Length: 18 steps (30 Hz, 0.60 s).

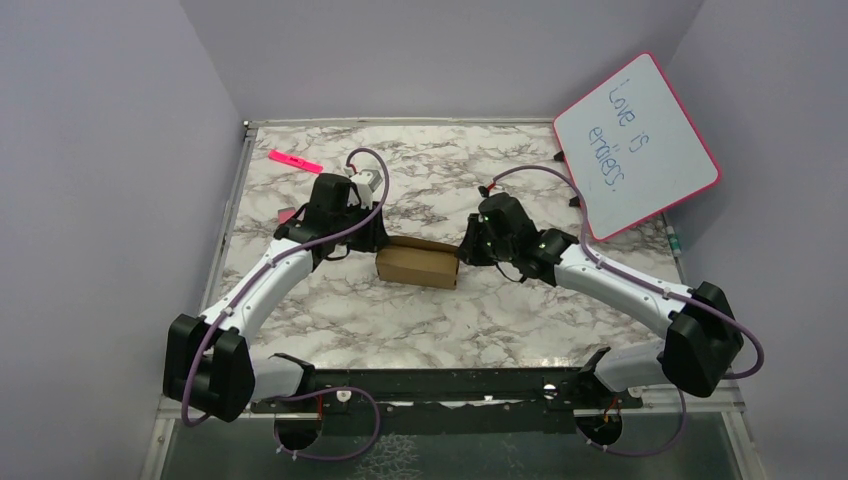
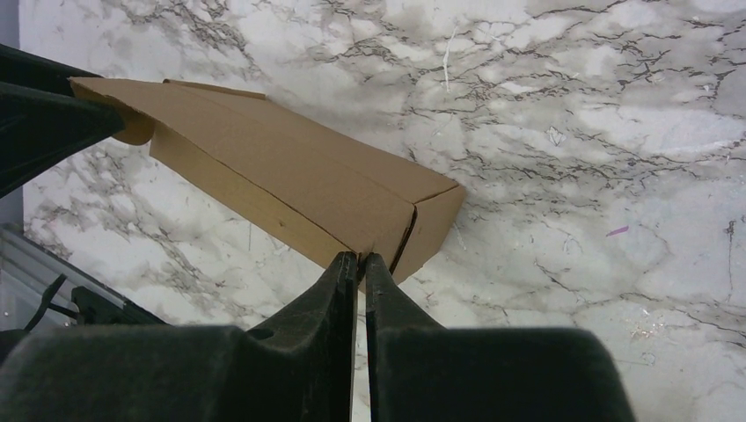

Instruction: Fold the paper box

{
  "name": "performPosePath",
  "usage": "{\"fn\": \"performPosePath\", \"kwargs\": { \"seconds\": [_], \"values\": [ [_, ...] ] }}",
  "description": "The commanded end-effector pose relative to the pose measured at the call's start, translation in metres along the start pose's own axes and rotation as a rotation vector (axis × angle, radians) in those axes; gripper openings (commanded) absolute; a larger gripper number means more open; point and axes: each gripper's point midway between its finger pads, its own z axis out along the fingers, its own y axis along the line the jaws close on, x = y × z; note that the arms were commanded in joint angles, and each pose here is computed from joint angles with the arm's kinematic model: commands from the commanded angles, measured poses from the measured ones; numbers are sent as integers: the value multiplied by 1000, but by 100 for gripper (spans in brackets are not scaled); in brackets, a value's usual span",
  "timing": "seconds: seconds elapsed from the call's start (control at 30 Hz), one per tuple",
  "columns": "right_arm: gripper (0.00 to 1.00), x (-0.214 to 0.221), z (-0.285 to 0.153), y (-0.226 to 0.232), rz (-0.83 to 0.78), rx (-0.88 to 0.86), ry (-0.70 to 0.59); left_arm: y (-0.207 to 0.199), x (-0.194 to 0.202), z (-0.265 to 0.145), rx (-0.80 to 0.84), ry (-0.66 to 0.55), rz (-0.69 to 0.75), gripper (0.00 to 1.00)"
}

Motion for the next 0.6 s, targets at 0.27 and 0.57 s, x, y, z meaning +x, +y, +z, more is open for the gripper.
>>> {"fn": "performPosePath", "kwargs": {
  "seconds": [0.27,0.57],
  "values": [
    [7,-1,8,1,-53,-7,-7,-7,0,-4,26,-23,12,34],
    [5,7,10,0,-103,-31,12,-1,-1,-6,-5,-17,57,32]
  ]
}}
